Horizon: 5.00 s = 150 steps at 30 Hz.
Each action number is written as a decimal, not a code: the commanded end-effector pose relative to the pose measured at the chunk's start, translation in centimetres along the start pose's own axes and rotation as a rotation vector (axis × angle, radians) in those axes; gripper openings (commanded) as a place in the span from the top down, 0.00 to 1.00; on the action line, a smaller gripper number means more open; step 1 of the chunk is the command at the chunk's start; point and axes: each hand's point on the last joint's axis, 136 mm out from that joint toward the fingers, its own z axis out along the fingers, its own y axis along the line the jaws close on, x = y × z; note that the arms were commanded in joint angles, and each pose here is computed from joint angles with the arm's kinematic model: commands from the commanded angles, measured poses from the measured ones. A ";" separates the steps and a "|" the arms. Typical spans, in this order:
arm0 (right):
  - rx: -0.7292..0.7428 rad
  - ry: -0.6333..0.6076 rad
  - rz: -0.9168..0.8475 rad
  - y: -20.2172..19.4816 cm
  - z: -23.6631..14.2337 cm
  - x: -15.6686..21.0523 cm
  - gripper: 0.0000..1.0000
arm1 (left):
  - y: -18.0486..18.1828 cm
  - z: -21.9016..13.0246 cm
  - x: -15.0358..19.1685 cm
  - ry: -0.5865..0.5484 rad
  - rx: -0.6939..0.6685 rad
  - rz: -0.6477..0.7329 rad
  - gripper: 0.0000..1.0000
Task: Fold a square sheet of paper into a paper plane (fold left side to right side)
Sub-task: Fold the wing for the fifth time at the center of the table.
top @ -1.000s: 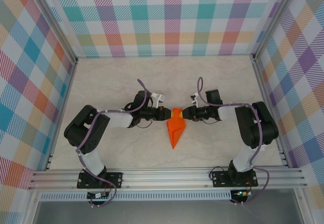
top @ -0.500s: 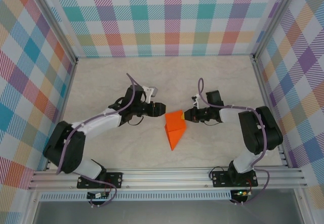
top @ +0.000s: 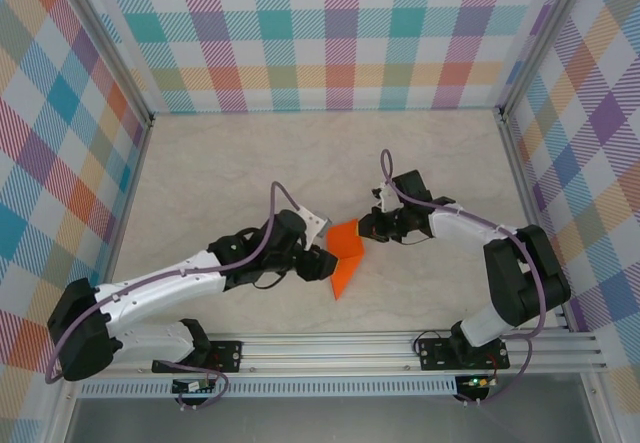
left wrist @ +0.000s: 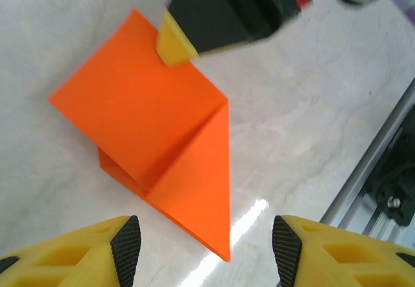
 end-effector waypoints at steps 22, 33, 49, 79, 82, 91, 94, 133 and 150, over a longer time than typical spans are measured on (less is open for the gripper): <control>0.135 0.006 0.107 -0.3 0.4 0.6 0.92 | -0.7 9.1 4.6 0.211 -0.400 0.087 0.47; 0.157 0.016 0.119 -0.9 0.8 0.5 0.90 | 0.8 10.2 5.5 0.262 -0.505 0.116 0.62; 0.188 -0.001 0.103 -1.2 0.6 0.0 0.77 | 1.5 11.2 6.2 0.294 -0.493 0.079 0.81; 0.006 -0.162 0.034 -2.2 -2.1 2.5 0.31 | 1.7 12.2 1.4 0.124 -0.079 -0.350 0.97; 0.002 -0.156 0.037 -2.1 -1.2 2.4 0.31 | 2.1 12.1 1.1 0.103 -0.041 -0.398 0.98; -0.034 -0.164 0.059 -1.6 0.8 1.5 0.33 | 2.9 11.8 -0.1 0.046 0.067 -0.536 0.99; -0.052 -0.156 0.075 -1.4 1.4 1.4 0.37 | 3.0 12.1 -0.4 0.031 0.111 -0.593 1.00; 0.045 -0.143 0.160 -3.5 5.7 -1.3 0.60 | 5.3 13.5 1.2 0.007 0.175 -0.783 1.00; 0.133 -0.068 0.218 -5.7 6.5 0.3 0.60 | 5.6 12.6 0.8 -0.009 0.173 -0.778 0.77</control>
